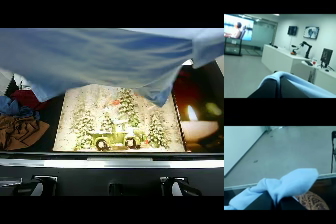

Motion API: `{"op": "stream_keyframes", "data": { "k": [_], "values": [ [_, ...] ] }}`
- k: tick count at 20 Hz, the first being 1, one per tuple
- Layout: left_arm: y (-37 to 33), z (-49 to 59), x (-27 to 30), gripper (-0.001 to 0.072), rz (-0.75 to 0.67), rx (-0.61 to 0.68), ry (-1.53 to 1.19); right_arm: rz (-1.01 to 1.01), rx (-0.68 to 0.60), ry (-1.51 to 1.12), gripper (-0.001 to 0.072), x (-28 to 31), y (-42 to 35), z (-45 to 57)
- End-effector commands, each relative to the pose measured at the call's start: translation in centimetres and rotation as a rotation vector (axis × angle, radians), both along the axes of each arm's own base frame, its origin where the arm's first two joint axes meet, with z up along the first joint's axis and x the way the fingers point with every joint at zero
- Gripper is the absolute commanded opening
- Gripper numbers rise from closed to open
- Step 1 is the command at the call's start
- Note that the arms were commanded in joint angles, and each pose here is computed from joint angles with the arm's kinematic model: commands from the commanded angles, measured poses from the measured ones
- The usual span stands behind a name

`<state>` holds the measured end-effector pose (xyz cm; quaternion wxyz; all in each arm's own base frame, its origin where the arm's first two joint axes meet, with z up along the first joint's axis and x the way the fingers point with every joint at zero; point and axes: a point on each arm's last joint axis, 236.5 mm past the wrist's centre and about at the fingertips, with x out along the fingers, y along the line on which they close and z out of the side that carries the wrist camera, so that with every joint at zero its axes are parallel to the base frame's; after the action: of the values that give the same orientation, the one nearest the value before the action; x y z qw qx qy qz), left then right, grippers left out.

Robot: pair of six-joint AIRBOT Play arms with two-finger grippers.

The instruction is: Fold the clothes and pants, and hang the long-sleeved shirts on hangers.

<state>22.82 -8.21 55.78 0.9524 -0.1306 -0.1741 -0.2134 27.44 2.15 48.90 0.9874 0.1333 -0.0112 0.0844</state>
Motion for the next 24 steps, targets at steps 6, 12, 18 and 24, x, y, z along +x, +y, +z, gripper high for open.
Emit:
{"op": "stream_keyframes", "data": {
  "k": [6, 12, 18, 24],
  "values": [
    [0.3, -5.4, 4.9, 0.0028, 0.002, 0.025, 0.162, -0.109, -0.002, 0.171, 0.0051, -1.3, -2.0, -3.7],
    [2.3, -34.4, 21.4, 0.0029, -0.009, -0.062, 0.857, -0.026, 0.322, 0.806, 0.0051, 13.1, -6.0, -28.1],
    [2.8, -52.1, 27.3, 0.0029, -0.009, -0.198, 1.212, 0.09, 0.644, 0.999, 0.0053, 22.9, 1.4, -44.1],
    [1.2, -55.2, 25.9, 0.0179, -0.107, -0.24, 1.346, 0.105, 0.604, 1.061, 0.0247, 23.9, 2.6, -48.3]
  ]
}}
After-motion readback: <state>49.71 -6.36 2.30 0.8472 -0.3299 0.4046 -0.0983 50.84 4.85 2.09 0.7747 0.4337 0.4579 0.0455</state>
